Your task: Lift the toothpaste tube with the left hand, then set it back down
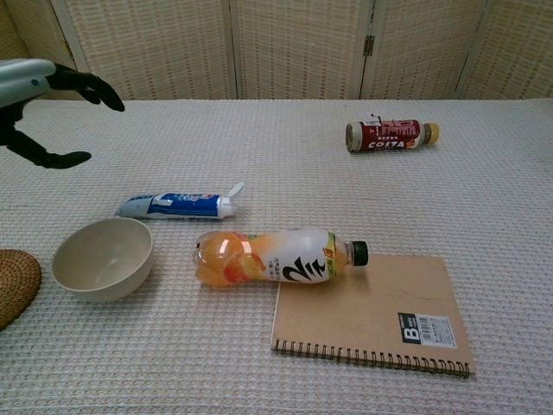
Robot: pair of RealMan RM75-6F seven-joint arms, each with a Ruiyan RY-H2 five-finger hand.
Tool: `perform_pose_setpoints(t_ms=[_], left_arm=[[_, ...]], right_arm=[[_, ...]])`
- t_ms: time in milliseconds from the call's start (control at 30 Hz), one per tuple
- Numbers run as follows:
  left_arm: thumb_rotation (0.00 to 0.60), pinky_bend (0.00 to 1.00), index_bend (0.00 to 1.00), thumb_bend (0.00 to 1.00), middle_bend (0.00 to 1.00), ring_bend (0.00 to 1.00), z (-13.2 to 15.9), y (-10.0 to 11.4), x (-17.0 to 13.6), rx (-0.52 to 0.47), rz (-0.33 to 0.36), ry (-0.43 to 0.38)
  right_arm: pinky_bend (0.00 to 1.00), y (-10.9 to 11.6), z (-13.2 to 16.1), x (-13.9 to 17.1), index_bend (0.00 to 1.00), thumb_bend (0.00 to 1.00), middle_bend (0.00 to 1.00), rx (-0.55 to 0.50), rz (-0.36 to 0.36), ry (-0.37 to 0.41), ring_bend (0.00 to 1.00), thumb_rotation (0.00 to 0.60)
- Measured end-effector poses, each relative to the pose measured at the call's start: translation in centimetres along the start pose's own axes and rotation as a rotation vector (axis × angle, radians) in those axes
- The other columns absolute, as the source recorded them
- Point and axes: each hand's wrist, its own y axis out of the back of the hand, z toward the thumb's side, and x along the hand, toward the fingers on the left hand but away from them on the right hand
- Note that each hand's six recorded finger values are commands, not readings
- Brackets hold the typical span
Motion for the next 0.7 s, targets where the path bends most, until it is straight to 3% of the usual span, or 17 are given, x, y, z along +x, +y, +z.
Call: perform_pose_setpoints(t_ms=[367,700], left_arm=[[0.600,0.05,0.29,0.35,0.26,0.22,3.6,-4.5,7.2,0.072,-0.131,-0.010],[0.600,0.05,0.29,0.35,0.26,0.22,3.8,-7.8,9.3,0.187,-0.226,0.045]], right_arm=[[0.00,0.1,-0.3,-0.1,0.00,0.25,0.01,-0.001,0.004,-0.016,0.00,0.600],[0.00,0.0,-0.6,-0.3,0.00,0.25,0.01,-0.004,0.011,-0.024,0.00,0.600]])
